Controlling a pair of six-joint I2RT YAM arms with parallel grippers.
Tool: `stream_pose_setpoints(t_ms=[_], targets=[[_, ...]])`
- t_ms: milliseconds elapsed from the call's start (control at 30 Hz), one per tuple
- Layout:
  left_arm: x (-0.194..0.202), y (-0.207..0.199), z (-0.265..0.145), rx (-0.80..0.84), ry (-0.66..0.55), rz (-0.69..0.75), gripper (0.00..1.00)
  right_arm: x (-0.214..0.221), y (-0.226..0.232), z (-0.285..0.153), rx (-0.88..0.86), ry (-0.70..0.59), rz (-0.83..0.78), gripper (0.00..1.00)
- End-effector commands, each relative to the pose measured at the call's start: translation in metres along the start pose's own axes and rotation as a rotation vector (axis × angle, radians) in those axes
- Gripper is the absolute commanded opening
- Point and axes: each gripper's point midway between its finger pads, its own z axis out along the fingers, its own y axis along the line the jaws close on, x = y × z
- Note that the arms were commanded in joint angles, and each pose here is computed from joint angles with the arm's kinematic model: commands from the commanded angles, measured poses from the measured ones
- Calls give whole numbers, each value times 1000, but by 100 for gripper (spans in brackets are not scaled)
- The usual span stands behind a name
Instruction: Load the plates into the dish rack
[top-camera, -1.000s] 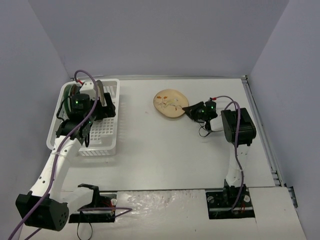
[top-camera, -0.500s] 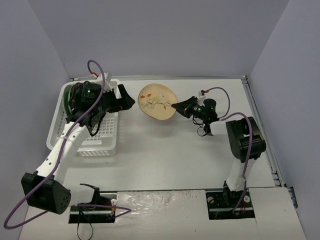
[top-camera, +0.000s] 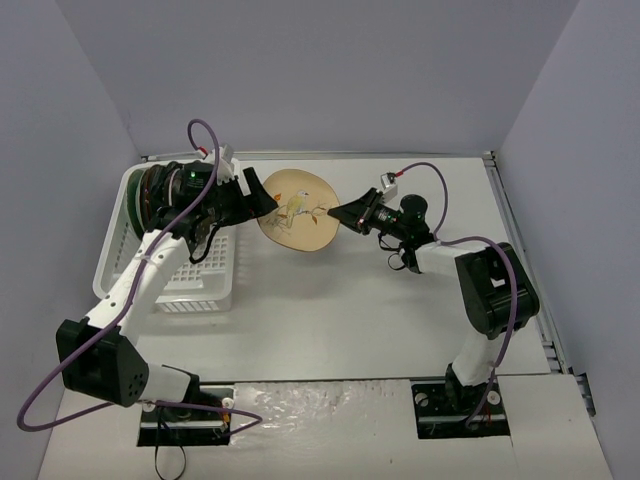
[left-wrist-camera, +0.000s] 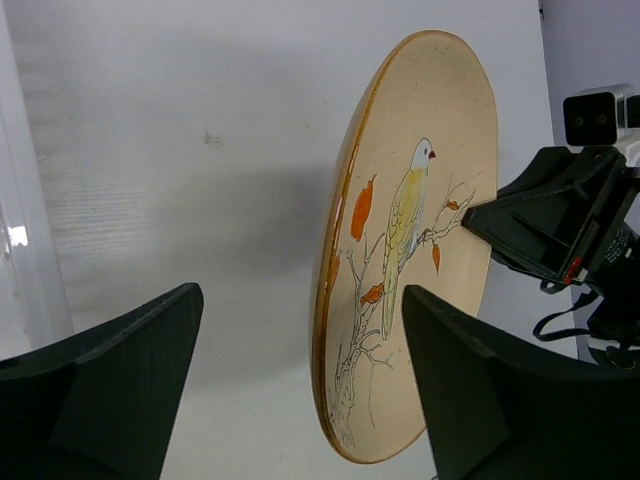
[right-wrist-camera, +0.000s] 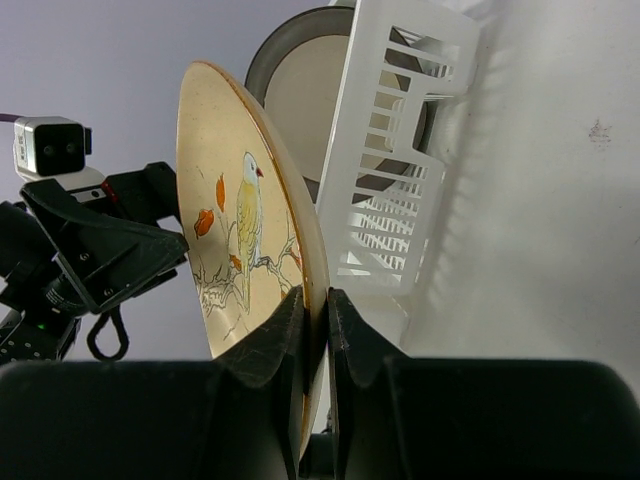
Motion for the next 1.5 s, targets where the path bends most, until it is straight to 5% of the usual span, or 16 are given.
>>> stream_pose_setpoints(t_ms=[0,133,500,800,967,1167,1467], targets=[[-29,-37,-13,124,-83,-7,70,-11,109,-9,-308,-34,-229,0],[-27,-40,-12,144,-75,-24,57,-9,112,-8,-315,-29,-239,0],[-22,-41,-8,154,-45,-40,47,-6,115,-7,-327,-20,-250,0],[-23,-45,-9,168,-46,-46,3,-5,114,-6,-330,-15,-251,0],[-28,-50,-14,180,-64,-37,0,-3,112,-6,-323,-11,-270,0],[-40,-60,-30,202,-110,-12,0,-1,96,-6,-245,-6,-321,53],[-62,-76,-60,223,-194,49,0,-10,64,-8,-38,-15,-410,92]])
